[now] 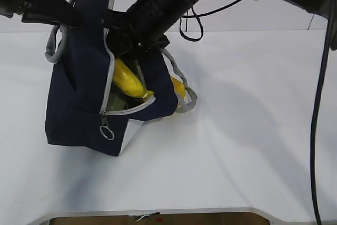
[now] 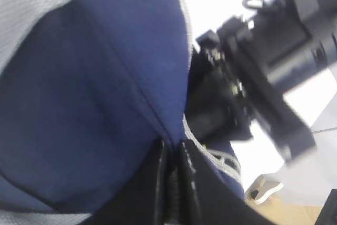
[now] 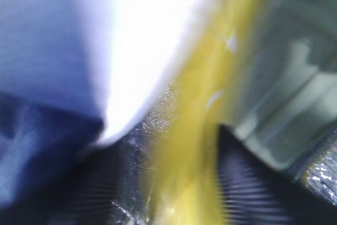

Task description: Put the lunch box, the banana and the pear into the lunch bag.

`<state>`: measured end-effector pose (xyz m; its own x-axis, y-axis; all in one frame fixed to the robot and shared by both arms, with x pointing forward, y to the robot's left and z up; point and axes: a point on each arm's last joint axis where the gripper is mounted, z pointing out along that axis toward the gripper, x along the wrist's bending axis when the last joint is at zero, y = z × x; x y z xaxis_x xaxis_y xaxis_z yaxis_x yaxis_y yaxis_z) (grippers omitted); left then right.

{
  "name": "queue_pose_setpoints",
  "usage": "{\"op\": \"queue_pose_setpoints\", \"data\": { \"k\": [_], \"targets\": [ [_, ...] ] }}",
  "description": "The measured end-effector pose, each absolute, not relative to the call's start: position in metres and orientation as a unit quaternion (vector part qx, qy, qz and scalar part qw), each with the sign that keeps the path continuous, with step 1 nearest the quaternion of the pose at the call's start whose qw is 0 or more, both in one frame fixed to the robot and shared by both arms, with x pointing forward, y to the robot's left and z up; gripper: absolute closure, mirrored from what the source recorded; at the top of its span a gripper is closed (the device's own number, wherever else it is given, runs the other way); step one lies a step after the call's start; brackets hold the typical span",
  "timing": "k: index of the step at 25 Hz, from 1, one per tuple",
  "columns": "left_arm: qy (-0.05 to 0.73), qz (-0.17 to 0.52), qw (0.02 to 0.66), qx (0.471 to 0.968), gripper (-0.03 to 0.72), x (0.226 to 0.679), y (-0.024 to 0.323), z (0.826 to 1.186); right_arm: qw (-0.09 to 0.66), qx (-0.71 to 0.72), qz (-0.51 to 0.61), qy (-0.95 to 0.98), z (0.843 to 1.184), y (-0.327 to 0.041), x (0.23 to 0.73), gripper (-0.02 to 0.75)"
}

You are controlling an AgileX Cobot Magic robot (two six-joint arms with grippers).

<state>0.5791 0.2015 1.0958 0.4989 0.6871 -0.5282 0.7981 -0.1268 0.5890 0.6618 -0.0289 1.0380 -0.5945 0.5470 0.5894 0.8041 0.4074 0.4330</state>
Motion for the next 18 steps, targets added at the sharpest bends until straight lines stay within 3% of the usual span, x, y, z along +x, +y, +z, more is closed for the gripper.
{"op": "queue_pose_setpoints", "data": {
  "k": [3,6,9,13,18],
  "targets": [
    [0.496,-0.064,0.436,0.748,0.673,0.579,0.201,1.096,0.185,-0.403,-0.353,-0.824,1.038,-0.019,0.655,0.404],
    [0.496,-0.064,0.436,0.748,0.673,0.578,0.201,1.097,0.187,-0.399,-0.352,-0.826,1.038,-0.015,0.653,0.257],
    [0.496,-0.064,0.436,0.748,0.673,0.578,0.201,1.097,0.181,-0.399,-0.347,-0.829,1.036,-0.016,0.653,0.169],
    [0.496,-0.064,0.436,0.748,0.673,0.578,0.201,1.097,0.151,-0.397,-0.329,-0.843,1.037,-0.021,0.654,0.153],
    [0.494,-0.057,0.427,0.755,0.673,0.578,0.203,1.095,0.093,-0.382,-0.332,-0.857,1.071,-0.032,0.647,0.152]
  ]
}}
